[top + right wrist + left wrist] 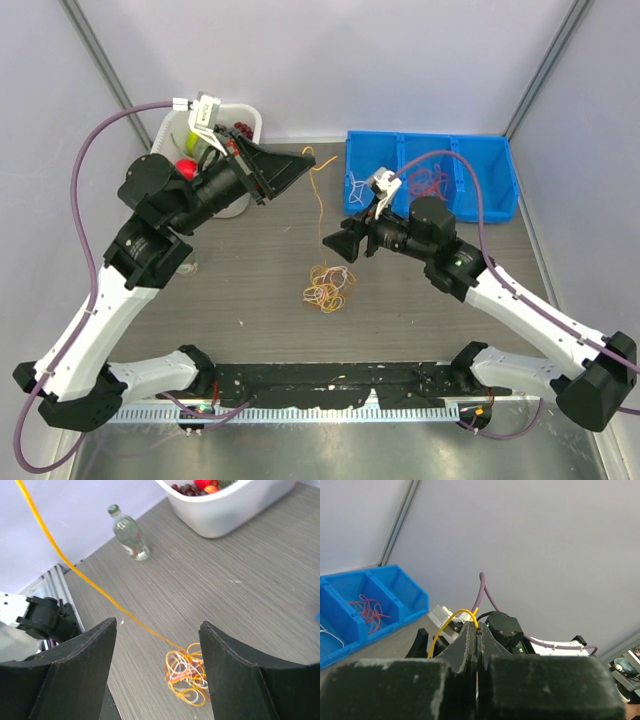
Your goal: Untangle the cables
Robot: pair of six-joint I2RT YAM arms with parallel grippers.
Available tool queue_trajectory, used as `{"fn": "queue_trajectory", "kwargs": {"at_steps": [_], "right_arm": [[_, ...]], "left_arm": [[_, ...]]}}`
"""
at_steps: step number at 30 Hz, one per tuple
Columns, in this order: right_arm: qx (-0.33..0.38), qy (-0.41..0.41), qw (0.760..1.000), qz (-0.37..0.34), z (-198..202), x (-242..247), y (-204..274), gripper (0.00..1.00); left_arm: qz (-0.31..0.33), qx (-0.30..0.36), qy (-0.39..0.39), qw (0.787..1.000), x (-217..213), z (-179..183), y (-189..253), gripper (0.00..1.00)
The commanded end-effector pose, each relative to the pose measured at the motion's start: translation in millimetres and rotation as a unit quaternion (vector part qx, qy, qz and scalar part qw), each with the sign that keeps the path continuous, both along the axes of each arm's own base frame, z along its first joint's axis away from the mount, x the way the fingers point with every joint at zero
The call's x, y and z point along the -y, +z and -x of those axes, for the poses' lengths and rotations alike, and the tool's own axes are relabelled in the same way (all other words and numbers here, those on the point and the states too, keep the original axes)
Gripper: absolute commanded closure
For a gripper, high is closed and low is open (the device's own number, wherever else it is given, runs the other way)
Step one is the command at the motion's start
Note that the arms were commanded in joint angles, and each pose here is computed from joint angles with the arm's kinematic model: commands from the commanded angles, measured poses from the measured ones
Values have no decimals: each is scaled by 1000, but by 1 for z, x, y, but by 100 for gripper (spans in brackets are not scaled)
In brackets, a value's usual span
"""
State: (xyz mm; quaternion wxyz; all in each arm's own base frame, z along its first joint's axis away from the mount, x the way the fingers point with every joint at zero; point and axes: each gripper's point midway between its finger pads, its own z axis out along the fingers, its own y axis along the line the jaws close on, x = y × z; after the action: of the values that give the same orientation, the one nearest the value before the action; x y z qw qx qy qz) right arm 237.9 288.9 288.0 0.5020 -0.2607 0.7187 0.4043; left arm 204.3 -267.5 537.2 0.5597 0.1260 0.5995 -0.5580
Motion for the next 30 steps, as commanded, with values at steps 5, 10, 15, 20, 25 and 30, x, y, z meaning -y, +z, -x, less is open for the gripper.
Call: {"fn": "queue_trajectory", "kwargs": {"at_steps": [5, 10, 15, 20, 25, 30], "right_arm": [[20, 60, 995, -76, -8, -45, 28, 32], [-10, 72, 995, -74, 2, -70, 5, 47], [-36, 37, 996, -69, -5, -69, -10, 77], [-15, 59, 990, -126, 9, -65, 65, 99], [22, 71, 980, -187, 39, -39, 147, 99], [0, -13, 991, -133, 10, -29, 85, 99]], "left_arm": [[13, 52, -21, 998, -10, 23, 41, 100], [9, 68, -12, 998, -16, 27, 50, 100], [10, 84, 8, 996, -28, 31, 58, 100], [-15, 53, 65, 996, -38, 12, 28, 100], [-76, -19, 173, 982, -55, -30, -41, 100], [-163, -106, 252, 948, -71, -59, -140, 100]]}}
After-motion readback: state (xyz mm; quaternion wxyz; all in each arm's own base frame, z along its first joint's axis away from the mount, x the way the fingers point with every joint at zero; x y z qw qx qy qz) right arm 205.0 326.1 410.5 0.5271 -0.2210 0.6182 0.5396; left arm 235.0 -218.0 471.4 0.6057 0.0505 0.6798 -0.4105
